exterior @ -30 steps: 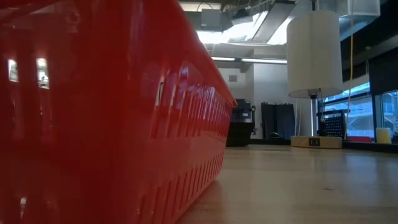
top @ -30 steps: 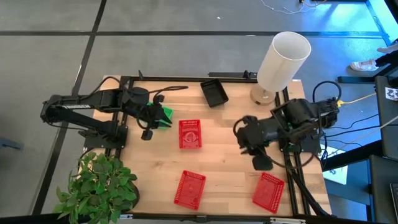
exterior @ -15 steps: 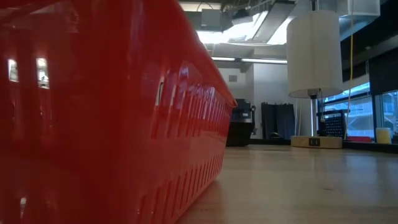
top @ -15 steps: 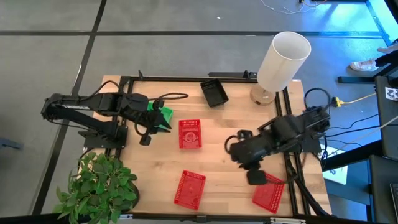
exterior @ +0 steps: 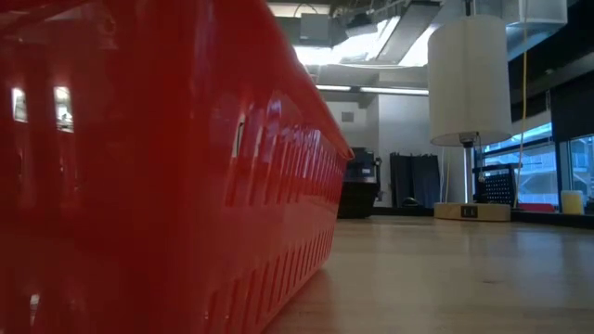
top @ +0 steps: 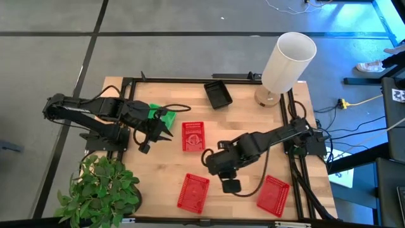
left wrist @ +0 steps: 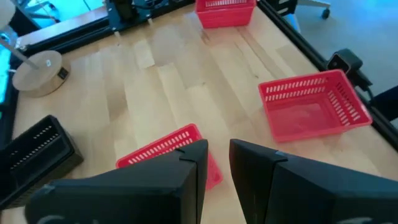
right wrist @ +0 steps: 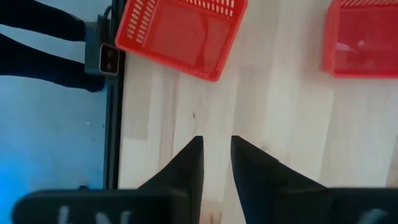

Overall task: Stack baskets by color
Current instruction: Stack the bottom left red bin on the top red bin

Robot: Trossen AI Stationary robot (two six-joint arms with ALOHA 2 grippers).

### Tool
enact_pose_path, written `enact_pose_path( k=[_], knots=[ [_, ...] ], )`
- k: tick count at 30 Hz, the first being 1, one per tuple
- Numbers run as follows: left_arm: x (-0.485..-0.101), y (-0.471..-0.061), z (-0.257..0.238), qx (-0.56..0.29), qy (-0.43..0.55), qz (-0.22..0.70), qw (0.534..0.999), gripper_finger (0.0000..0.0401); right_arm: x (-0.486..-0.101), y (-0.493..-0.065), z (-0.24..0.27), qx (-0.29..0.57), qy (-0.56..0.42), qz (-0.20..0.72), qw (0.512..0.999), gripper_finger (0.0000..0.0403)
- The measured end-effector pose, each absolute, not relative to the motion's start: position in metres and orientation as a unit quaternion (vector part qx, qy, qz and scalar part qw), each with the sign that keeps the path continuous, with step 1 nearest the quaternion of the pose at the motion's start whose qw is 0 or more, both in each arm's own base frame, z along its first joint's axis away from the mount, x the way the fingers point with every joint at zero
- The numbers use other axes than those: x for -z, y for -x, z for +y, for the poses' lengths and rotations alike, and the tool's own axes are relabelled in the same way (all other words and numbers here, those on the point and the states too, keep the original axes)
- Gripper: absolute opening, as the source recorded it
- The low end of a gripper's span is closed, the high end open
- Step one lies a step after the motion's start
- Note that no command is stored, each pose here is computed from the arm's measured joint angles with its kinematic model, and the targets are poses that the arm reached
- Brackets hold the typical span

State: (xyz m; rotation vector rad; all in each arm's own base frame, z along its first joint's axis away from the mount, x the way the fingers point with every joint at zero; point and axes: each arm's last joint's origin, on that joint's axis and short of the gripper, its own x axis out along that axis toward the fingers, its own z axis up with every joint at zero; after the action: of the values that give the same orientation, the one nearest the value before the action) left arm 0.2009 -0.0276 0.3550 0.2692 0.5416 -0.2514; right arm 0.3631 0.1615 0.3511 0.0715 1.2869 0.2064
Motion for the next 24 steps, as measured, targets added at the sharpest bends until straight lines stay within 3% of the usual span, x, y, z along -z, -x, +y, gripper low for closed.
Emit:
enact_pose_path(
  k=[7,11,24],
  knots=[
    [-0.357,-0.198,-0.027,0.120,-0.147,0.258,0.947,0.0058,-0.347,-0.382,0.152,-0.095,-0.059,0.567,0.816,0.0017],
    [-0.356,-0.197,-0.027,0.121,-0.147,0.267,0.945,0.0058,-0.348,-0.395,0.147,-0.093,-0.092,0.535,0.835,0.0009],
    [-0.361,-0.179,-0.024,0.122,-0.146,0.267,0.945,0.0058,-0.294,-0.428,0.147,-0.051,-0.116,0.576,0.808,0.0121]
  ],
)
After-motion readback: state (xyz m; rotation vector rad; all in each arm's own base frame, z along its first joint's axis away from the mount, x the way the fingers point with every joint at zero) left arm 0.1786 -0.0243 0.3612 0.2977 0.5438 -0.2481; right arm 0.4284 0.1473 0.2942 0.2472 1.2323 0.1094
